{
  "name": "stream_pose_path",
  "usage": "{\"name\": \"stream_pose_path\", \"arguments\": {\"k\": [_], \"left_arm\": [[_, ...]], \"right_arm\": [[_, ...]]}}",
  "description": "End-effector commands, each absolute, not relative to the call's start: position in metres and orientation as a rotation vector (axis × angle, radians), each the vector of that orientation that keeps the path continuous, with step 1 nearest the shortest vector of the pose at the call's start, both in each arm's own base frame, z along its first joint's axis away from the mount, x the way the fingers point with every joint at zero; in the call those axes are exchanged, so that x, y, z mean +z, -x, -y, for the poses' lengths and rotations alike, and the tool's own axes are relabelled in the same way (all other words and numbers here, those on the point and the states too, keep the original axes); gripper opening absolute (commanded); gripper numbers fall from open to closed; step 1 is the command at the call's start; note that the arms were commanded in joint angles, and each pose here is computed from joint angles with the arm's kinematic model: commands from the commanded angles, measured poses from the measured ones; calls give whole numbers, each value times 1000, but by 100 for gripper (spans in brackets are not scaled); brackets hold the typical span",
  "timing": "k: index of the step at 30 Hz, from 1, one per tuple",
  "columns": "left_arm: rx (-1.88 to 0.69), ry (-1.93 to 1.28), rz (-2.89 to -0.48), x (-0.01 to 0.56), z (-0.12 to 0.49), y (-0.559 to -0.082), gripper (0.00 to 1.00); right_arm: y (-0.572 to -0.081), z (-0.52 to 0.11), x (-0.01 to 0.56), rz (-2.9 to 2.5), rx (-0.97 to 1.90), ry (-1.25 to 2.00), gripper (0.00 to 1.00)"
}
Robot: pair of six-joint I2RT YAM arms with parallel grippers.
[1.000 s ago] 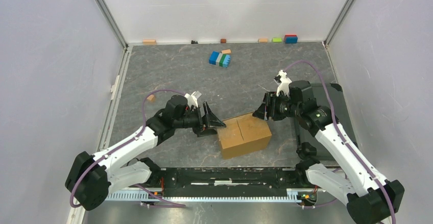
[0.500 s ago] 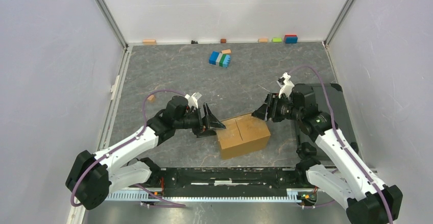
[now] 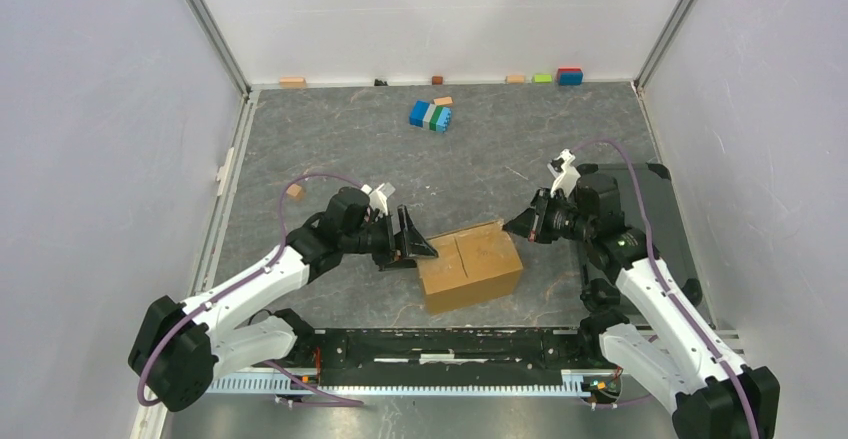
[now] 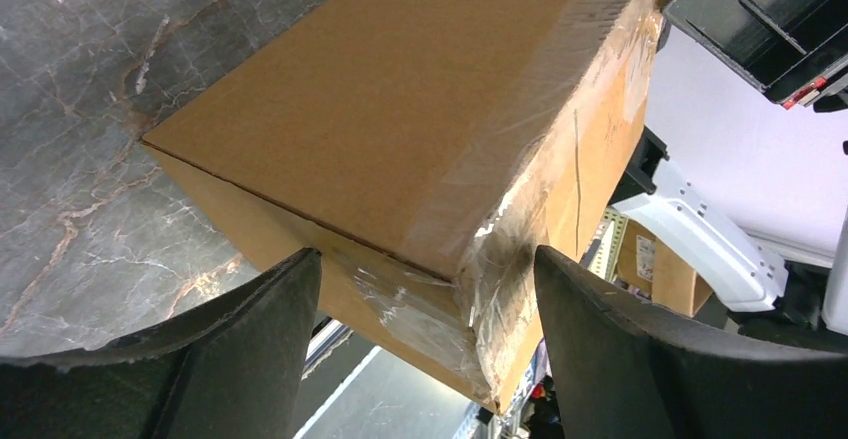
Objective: Unpack the express box
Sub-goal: Adjust the express box at the center of the board.
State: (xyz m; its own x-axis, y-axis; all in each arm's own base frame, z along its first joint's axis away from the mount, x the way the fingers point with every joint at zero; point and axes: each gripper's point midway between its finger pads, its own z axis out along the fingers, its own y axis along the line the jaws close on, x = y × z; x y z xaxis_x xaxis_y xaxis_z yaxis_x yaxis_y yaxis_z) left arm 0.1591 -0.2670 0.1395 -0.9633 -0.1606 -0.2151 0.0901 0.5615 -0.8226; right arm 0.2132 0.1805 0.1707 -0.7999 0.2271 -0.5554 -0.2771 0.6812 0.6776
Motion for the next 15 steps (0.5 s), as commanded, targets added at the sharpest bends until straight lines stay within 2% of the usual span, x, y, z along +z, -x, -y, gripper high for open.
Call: {"name": "stream_pose_path", "arguments": {"k": [1,7,15], "left_arm": [[-1299,-73,-2430,166,265,-177,85],[-1221,-143,-2430,180,255,-192,91],[-1203,-185,-2443,183,257,-201,93]], "right_arm": [[-189,-188,154,-2347,1158,28,0],[-194,-199,178,-2191,1292,7,0],[-192,-209,216,-1960,1476,-5,0]]}}
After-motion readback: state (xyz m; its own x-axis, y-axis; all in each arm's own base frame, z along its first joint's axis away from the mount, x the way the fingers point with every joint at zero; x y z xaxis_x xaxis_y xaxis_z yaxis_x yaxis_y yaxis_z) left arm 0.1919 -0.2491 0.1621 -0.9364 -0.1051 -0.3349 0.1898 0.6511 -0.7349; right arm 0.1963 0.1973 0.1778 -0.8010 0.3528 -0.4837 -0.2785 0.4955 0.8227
